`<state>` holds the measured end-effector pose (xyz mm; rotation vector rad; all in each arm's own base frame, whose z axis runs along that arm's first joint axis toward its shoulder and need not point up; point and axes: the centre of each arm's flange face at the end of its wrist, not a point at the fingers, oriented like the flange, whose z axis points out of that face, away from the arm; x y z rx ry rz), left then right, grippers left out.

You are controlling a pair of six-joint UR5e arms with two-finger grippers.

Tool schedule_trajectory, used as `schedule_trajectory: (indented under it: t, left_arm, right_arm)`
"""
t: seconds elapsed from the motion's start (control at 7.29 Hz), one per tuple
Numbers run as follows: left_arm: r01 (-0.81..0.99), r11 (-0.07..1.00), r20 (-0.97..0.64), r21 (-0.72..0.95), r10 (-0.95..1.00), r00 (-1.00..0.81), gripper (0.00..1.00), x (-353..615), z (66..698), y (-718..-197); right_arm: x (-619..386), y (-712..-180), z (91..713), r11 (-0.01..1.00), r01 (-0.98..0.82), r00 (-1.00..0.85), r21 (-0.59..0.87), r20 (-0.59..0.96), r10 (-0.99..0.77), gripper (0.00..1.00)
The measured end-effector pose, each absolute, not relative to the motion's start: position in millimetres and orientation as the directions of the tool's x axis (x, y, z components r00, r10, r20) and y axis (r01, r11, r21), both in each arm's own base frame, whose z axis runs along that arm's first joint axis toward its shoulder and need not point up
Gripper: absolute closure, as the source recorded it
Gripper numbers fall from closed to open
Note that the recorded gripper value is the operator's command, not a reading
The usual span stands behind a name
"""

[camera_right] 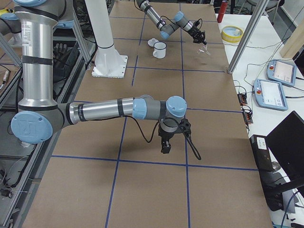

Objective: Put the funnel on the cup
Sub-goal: 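Lift the funnel and carry it with the left gripper over the mug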

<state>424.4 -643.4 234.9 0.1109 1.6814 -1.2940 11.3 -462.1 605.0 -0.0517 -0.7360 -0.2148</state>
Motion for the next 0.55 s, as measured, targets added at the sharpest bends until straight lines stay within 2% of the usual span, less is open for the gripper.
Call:
schedule_trajectory:
  t: [0.27, 0.55]
  left_arm:
    - [0.577, 0.488, -0.751, -0.655, -0.506, -0.424, 1.0, 405, 174, -616]
    - [0.595, 0.531, -0.77, -0.603, -0.584, -0.258, 1.0, 376, 109, -568]
  right_arm:
    - [11, -462, 605, 0.977, 0.212, 0.72, 0.028, 0.671, -0.176, 0.0]
    - [11, -462, 605, 0.977, 0.212, 0.72, 0.029, 0.671, -0.176, 0.0]
